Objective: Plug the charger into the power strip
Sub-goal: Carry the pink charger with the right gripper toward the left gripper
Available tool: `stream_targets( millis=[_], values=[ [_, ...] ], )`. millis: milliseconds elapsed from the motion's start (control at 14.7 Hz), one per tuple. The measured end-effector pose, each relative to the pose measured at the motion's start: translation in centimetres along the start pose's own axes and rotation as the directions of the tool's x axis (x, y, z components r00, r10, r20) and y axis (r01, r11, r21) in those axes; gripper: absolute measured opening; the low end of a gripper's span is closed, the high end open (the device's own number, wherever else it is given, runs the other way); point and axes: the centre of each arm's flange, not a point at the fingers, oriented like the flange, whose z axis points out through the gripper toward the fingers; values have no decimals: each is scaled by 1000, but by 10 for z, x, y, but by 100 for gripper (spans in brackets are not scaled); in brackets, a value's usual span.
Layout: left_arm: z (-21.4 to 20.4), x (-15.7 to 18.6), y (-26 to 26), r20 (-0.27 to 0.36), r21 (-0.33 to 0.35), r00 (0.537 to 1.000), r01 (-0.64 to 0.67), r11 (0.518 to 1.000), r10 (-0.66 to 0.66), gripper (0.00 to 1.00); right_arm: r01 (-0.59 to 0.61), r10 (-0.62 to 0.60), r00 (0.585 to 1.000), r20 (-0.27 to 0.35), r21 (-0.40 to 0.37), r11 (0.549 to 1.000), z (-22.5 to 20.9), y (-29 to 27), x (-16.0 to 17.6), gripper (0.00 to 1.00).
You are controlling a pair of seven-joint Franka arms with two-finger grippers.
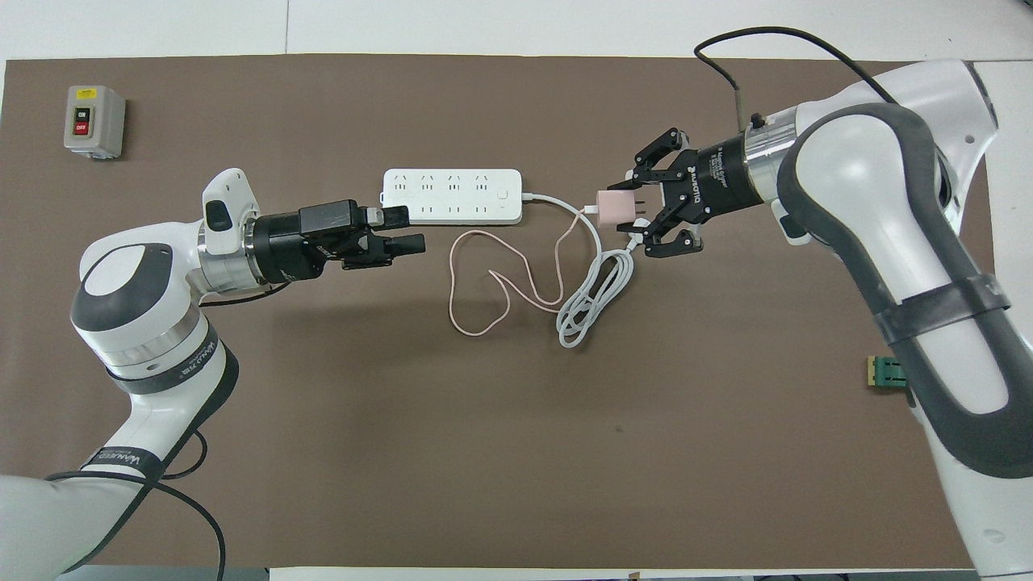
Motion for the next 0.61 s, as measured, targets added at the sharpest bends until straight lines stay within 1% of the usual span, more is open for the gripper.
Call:
stream_targets(
  millis=[136,340,613],
  values=[
    [1,-1,0,9,-7,1000,1,1000,-1,100,-18,18,1000,11,30,999,27,3,-35,51],
    [1,-1,-2,13,-9,1000,5,1000,-4,100,-17,17,1000,5,75,997,61,12,-82,51],
    [2,-1,-2,15,-11,1000,6,1000,-6,100,-5,3,1000,13,123,992,77,19,-123,51]
  ],
)
